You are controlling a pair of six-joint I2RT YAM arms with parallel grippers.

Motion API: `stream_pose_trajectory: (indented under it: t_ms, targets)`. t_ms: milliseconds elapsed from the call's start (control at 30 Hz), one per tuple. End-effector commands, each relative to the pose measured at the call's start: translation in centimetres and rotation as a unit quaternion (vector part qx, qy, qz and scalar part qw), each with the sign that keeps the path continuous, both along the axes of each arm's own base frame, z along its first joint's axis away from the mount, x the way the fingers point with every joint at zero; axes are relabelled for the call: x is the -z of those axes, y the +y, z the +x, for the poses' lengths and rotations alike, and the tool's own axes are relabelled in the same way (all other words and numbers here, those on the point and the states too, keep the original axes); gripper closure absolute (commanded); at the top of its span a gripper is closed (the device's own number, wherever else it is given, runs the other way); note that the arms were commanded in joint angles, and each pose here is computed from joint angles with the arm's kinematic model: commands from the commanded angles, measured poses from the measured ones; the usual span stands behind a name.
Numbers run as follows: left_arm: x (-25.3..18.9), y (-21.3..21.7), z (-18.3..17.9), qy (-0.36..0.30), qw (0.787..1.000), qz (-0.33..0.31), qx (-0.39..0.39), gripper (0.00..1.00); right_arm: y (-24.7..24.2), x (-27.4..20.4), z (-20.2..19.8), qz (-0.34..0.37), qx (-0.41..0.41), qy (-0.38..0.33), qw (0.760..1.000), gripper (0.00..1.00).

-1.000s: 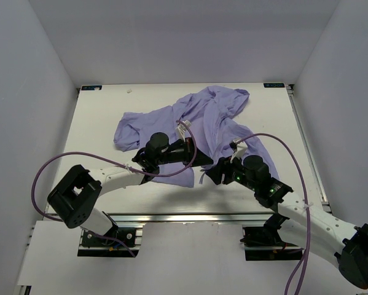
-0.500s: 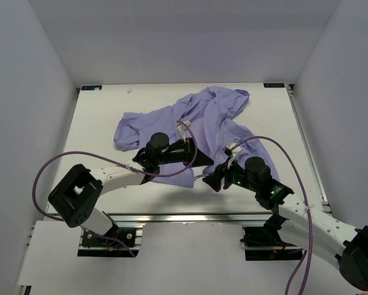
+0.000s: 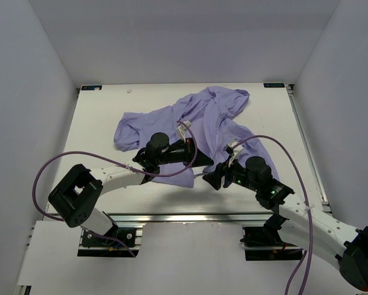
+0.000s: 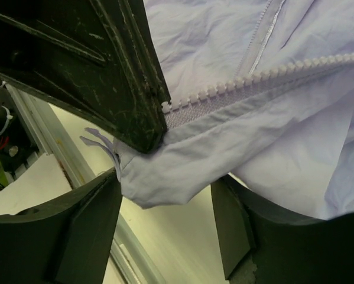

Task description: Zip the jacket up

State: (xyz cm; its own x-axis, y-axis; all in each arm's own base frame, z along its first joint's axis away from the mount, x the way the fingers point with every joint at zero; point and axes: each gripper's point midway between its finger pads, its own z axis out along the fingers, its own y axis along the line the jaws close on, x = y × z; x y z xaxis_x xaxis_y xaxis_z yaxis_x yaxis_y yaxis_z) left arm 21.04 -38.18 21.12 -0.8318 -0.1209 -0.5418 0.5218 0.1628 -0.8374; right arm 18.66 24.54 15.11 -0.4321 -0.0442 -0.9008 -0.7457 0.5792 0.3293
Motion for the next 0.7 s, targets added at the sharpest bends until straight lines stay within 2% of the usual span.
stream_pose_trajectory:
  t_ms: [0, 67, 100, 167, 333, 600, 667]
  targets:
    - [-0.4, 0.0, -0.3, -0.011, 1.0, -0.003, 0.0, 1.0, 0.2, -3.0, -0.2, 0.036, 0.002, -0.011, 0.999, 0.36]
    - [-0.4, 0.1, -0.2, -0.01, 1.0, -0.003, -0.002, 1.0, 0.0, -3.2, -0.2, 0.041, 0.008, -0.011, 0.999, 0.39]
    - [-0.4, 0.1, -0.2, -0.011, 1.0, -0.003, -0.001, 1.0, -0.3, -3.5, -0.1, 0.048, 0.019, -0.014, 0.999, 0.46]
    - [-0.4, 0.1, -0.2, -0.013, 1.0, -0.002, -0.001, 1.0, -0.4, -3.2, -0.1, 0.052, 0.024, -0.011, 0.998, 0.48]
    - [-0.3, 0.1, -0.1, -0.015, 1.0, 0.001, -0.002, 1.0, 0.1, -4.1, -0.9, 0.058, -0.003, -0.012, 0.998, 0.42]
    - [-0.2, 0.2, -0.4, -0.019, 1.0, 0.001, -0.001, 1.0, -1.5, -5.7, 0.9, 0.084, 0.082, -0.01, 0.993, 0.37]
    - [-0.4, 0.3, -0.2, -0.021, 1.0, 0.0, -0.004, 1.0, -1.5, -5.8, 0.9, 0.09, 0.082, -0.011, 0.992, 0.37]
